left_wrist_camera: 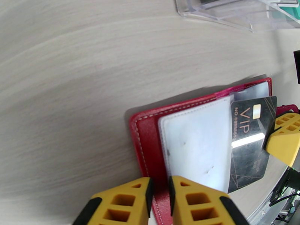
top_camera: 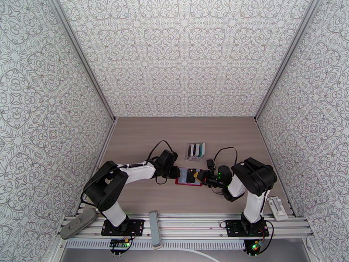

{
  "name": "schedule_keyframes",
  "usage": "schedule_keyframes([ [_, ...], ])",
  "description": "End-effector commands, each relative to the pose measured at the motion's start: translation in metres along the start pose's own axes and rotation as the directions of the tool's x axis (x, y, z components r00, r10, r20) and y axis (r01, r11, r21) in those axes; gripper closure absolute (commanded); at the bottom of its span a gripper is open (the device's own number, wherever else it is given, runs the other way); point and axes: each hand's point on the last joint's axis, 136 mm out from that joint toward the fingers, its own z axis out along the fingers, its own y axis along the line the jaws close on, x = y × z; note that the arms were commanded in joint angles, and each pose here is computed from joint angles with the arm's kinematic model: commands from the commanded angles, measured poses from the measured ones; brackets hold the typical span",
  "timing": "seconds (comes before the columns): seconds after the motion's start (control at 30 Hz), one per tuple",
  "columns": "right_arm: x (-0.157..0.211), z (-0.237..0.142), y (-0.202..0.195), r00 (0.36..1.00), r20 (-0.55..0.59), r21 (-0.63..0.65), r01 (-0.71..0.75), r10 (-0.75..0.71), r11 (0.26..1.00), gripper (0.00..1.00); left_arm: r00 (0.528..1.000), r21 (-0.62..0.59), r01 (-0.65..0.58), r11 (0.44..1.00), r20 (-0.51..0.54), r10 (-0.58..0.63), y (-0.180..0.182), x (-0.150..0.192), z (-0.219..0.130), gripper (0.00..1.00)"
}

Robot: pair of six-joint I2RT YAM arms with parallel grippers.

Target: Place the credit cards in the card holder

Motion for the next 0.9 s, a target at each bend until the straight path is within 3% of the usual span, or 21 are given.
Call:
schedule_keyframes([
  [0.0,0.000,-0.003,-0.010,1.000,0.016,0.029,-0.021,0.021,0.999,1.00,0.993,-0.096,0.043,0.994,-0.101,-0.053,0.032,0.035,0.016,0.78],
  [0.87,0.011,0.009,-0.009,0.998,-0.069,0.048,-0.007,0.011,0.999,1.00,0.993,-0.094,0.039,0.995,-0.107,-0.049,0.031,0.033,0.018,0.78],
])
